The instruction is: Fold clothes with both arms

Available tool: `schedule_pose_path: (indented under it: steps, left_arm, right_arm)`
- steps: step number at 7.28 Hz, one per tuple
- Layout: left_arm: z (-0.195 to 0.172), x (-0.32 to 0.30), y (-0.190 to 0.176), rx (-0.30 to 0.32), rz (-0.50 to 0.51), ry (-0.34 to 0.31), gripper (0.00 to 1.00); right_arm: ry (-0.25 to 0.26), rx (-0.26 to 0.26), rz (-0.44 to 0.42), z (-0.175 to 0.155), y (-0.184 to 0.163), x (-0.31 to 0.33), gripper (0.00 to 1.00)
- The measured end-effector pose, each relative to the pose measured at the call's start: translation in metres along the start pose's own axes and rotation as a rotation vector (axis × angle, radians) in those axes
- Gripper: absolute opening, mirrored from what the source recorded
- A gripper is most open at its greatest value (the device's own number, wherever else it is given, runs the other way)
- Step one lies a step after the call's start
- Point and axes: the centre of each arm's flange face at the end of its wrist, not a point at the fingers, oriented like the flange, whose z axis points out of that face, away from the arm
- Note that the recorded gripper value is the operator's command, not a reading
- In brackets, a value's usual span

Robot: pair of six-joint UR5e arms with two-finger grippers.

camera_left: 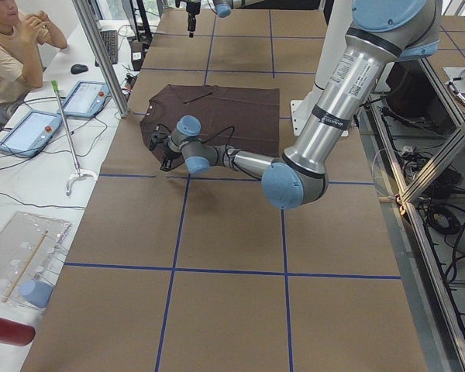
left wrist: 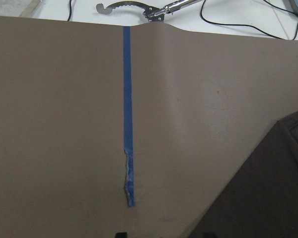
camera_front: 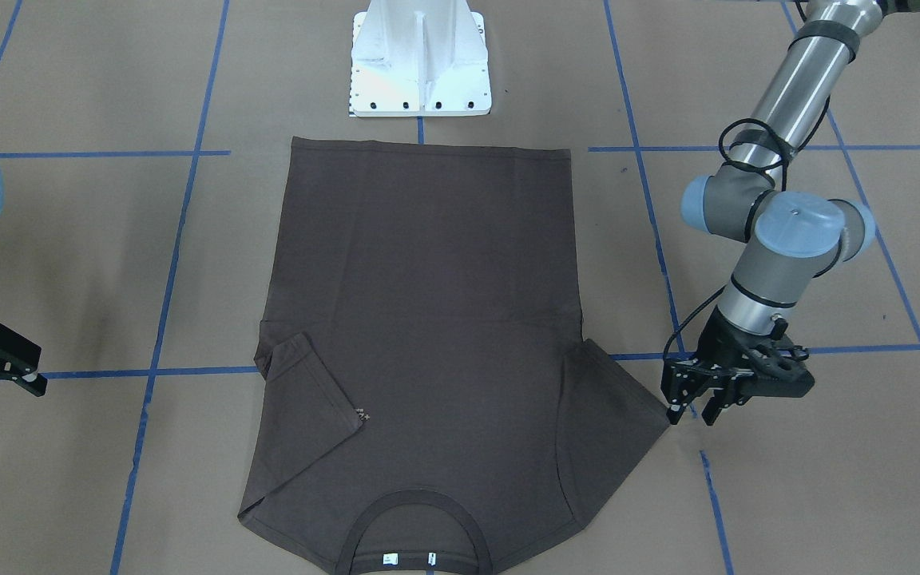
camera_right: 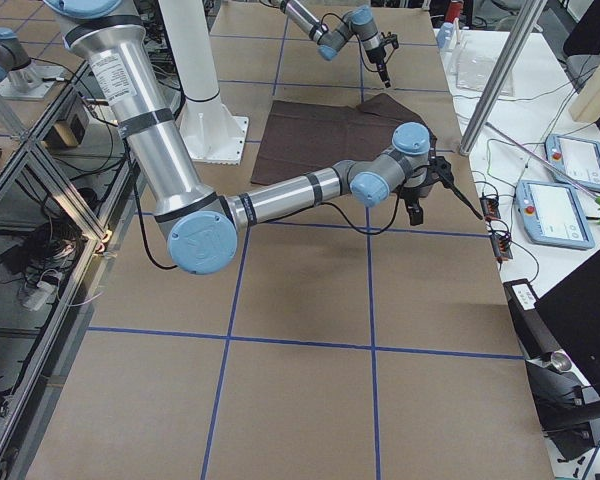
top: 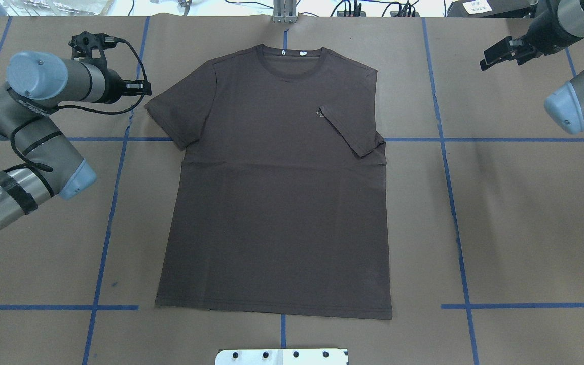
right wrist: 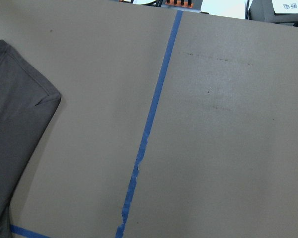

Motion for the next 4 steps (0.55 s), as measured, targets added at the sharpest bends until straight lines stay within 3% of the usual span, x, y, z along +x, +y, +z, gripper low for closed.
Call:
schedule_pose_path:
  steps: [4]
  left_arm:
    - [0.0178,0.0103,0.0146,-0.006,0.013,-0.02,0.54]
  right_arm:
    - [0.004,0.0,0.001,0.0009,-0.0001,0.0012,1.0]
